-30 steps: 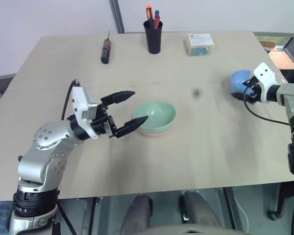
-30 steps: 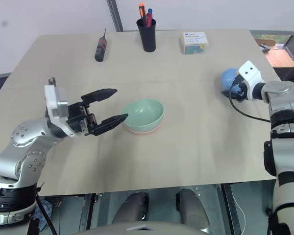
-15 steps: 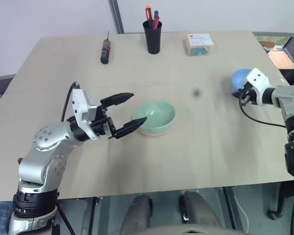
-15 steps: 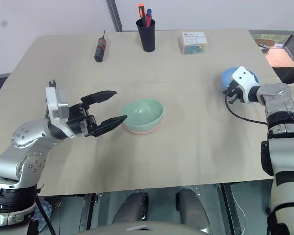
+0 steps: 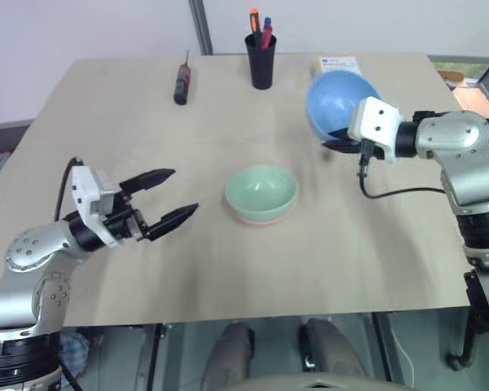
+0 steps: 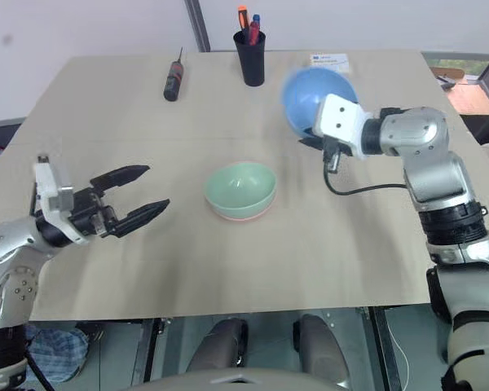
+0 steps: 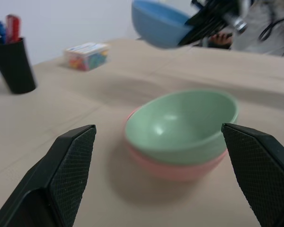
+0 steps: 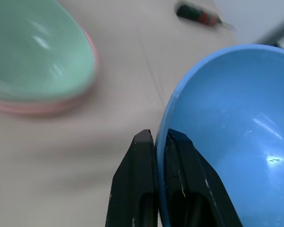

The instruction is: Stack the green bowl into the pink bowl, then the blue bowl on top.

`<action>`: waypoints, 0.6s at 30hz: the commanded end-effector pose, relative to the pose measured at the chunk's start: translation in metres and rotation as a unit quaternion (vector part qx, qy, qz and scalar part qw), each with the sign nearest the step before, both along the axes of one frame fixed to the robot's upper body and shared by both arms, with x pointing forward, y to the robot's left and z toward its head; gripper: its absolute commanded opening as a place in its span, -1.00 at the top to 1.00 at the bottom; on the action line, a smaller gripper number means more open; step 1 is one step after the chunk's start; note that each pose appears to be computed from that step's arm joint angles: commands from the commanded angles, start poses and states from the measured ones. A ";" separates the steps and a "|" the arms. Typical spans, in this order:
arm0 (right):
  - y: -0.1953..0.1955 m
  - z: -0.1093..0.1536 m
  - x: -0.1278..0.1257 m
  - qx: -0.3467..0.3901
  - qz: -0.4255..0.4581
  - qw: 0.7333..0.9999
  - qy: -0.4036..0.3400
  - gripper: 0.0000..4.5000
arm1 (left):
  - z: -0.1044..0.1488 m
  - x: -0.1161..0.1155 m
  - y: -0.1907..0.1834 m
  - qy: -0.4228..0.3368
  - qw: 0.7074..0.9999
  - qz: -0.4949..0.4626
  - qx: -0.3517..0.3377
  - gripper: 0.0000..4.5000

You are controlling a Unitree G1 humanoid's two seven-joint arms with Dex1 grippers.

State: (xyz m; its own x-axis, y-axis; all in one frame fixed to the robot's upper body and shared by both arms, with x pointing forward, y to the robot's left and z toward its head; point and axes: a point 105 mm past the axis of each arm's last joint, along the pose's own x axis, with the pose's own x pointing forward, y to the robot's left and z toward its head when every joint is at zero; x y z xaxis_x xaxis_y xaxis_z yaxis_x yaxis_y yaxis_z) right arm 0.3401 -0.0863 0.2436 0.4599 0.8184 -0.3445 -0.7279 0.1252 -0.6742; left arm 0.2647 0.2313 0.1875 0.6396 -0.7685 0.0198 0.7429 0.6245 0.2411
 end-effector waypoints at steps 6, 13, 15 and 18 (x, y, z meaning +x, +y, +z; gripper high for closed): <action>0.058 -0.002 -0.058 -0.005 0.121 0.993 0.006 0.97 | -0.004 0.001 0.030 -0.013 0.998 0.031 0.045 -1.00; 0.074 -0.014 -0.070 -0.007 0.132 0.991 0.021 0.66 | -0.008 0.000 0.039 -0.012 0.998 0.035 0.050 -1.00; 0.075 -0.014 -0.070 -0.003 0.129 0.991 0.024 0.40 | -0.009 0.000 0.040 -0.012 0.998 0.035 0.049 -1.00; 0.075 -0.013 -0.069 0.001 0.124 0.992 0.024 -0.19 | -0.009 0.000 0.039 -0.014 0.998 0.033 0.046 -1.00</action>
State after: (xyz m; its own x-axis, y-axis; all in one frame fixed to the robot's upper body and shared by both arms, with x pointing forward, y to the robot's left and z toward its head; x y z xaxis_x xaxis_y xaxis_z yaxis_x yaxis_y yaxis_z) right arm 0.2767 -0.0149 0.2193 0.2217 0.8936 -0.3903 -0.8002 -0.0620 -0.5965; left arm 0.2669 0.2668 0.1676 0.6852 -0.7268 -0.0473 0.7088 0.6505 0.2729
